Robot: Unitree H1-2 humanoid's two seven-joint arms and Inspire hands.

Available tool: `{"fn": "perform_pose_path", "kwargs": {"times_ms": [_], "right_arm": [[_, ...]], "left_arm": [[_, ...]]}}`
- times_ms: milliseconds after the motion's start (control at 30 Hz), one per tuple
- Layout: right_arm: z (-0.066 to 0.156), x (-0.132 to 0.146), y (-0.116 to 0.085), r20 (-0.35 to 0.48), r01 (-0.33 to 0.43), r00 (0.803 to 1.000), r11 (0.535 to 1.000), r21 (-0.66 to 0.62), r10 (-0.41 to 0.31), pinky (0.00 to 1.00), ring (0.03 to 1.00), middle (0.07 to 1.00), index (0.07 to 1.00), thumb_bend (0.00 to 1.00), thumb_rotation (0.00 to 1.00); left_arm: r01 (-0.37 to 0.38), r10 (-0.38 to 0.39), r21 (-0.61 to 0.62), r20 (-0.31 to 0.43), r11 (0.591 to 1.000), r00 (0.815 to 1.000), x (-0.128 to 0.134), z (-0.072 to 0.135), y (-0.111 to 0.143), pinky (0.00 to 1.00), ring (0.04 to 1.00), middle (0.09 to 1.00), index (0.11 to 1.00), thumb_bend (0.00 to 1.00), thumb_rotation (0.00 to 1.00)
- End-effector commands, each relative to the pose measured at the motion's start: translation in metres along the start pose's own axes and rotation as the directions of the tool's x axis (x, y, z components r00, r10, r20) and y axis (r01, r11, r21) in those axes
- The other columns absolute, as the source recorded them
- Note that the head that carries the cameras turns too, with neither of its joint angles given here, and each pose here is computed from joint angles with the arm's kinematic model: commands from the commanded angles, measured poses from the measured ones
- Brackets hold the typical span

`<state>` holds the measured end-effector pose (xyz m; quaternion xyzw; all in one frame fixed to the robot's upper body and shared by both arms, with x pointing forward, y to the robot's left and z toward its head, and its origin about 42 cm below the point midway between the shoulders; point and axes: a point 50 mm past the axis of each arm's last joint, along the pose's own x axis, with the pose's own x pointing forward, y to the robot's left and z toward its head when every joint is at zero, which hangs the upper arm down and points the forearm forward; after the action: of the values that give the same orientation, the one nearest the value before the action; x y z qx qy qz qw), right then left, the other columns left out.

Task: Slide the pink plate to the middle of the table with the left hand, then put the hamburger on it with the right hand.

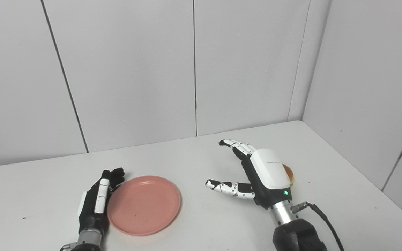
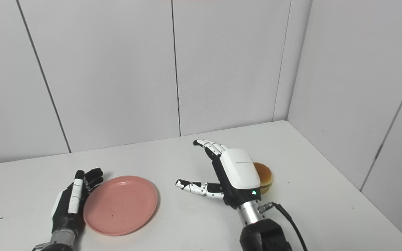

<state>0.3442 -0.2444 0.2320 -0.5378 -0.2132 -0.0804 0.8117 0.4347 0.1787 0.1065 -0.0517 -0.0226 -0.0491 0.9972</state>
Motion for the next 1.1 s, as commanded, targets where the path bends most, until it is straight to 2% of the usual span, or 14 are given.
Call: {"fn": "perform_pose_path", "kwargs": {"times_ms": [0,167,300,467,600,900,1067], "right_arm": [[-0.004,0.017,-0.016,0.001,0.069,0.998,0.996,-0.054,-0.069,0.70,0.758,0.779,0.751,0.81,0.88],[-0.034,0.030,-0.021,-0.071,0.067,0.995,0.991,-0.118,-0.076,0.70,0.745,0.757,0.738,0.79,0.83],[-0.054,0.035,-0.024,-0.132,0.051,0.989,0.987,-0.154,-0.072,0.74,0.767,0.778,0.740,0.79,0.84],[-0.075,0.038,-0.024,-0.147,0.033,0.986,0.957,-0.287,-0.078,0.81,0.765,0.771,0.727,0.78,0.87],[-0.089,0.040,-0.018,-0.171,-0.013,0.984,0.932,-0.362,-0.053,0.85,0.779,0.773,0.717,0.78,0.89],[-0.106,0.039,-0.007,-0.237,-0.069,0.971,0.935,-0.348,-0.017,0.86,0.808,0.794,0.712,0.79,0.88],[-0.118,0.038,0.003,-0.301,-0.146,0.953,0.929,-0.340,0.040,0.87,0.809,0.783,0.725,0.78,0.87]], "left_arm": [[-0.001,0.001,0.018,-0.005,1.000,1.000,-0.001,-0.004,0.005,0.82,0.800,0.763,0.639,0.91,0.88],[-0.001,0.001,0.012,-0.008,1.000,1.000,-0.003,-0.005,0.007,0.82,0.802,0.766,0.638,0.90,0.88],[0.002,-0.002,0.017,-0.010,1.000,1.000,-0.003,-0.005,0.007,0.84,0.804,0.770,0.641,0.89,0.88],[0.004,-0.004,0.021,-0.012,1.000,1.000,-0.003,-0.005,0.007,0.87,0.810,0.774,0.647,0.89,0.89],[0.009,-0.009,0.015,-0.017,1.000,1.000,-0.003,-0.006,0.005,0.87,0.809,0.768,0.643,0.89,0.89],[0.012,-0.012,0.002,-0.023,1.000,1.000,-0.005,-0.008,0.004,0.88,0.809,0.764,0.645,0.89,0.88],[0.009,-0.009,0.005,-0.024,1.000,1.000,-0.006,-0.008,0.003,0.87,0.809,0.769,0.654,0.90,0.88]]}}
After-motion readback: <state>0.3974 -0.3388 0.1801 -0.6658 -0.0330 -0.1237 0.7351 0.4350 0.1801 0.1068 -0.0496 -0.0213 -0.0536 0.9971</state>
